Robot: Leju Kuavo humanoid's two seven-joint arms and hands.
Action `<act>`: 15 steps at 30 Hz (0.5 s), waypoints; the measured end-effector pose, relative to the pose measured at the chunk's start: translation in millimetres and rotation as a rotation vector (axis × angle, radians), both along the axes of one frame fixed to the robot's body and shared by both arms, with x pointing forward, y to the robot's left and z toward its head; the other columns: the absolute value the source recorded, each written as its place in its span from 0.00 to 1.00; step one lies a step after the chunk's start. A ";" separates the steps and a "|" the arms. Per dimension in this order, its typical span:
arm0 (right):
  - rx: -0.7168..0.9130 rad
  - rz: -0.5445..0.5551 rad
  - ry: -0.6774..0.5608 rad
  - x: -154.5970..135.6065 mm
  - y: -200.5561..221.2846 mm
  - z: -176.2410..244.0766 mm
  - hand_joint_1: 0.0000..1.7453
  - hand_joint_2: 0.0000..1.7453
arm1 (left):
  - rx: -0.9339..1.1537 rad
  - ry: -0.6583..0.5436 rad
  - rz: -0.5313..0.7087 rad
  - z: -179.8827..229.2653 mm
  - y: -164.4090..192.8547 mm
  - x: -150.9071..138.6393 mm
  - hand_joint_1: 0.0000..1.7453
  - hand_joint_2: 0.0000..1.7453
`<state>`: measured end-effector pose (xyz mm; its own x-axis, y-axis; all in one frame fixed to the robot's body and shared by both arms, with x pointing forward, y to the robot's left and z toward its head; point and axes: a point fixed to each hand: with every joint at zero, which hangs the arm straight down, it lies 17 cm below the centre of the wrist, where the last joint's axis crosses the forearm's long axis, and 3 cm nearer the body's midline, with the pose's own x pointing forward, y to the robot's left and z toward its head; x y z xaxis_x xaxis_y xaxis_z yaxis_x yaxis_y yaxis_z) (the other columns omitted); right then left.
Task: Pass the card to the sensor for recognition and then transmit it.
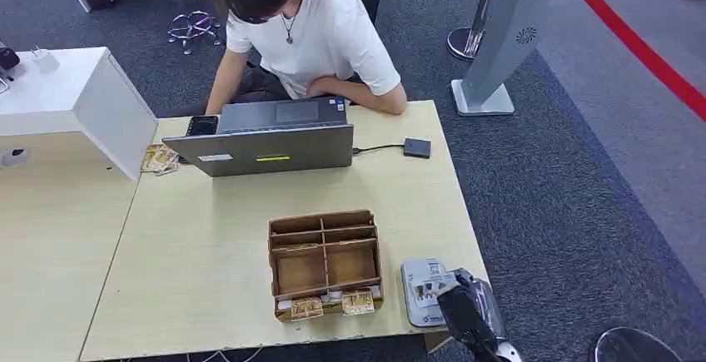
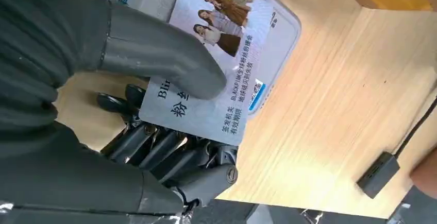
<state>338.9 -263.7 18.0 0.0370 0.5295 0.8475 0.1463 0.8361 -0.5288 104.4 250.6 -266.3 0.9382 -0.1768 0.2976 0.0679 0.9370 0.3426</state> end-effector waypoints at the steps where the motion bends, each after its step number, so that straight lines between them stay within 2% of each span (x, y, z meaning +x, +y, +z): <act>1: 0.000 -0.001 0.001 0.2 -0.3 -0.4 1.00 1.00 | 0.000 0.000 0.000 0.0 0.0 0.0 0.00 0.00; 15: -0.063 -0.005 -0.008 4.3 -2.7 0.2 1.00 1.00 | 0.002 -0.001 -0.010 0.2 -0.1 0.6 0.00 0.00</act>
<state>343.2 -266.4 18.2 0.0335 0.5820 0.8125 0.1548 0.8001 -0.5795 105.0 250.4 -266.1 0.9359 -0.1870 0.2985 0.0768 0.9354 0.3450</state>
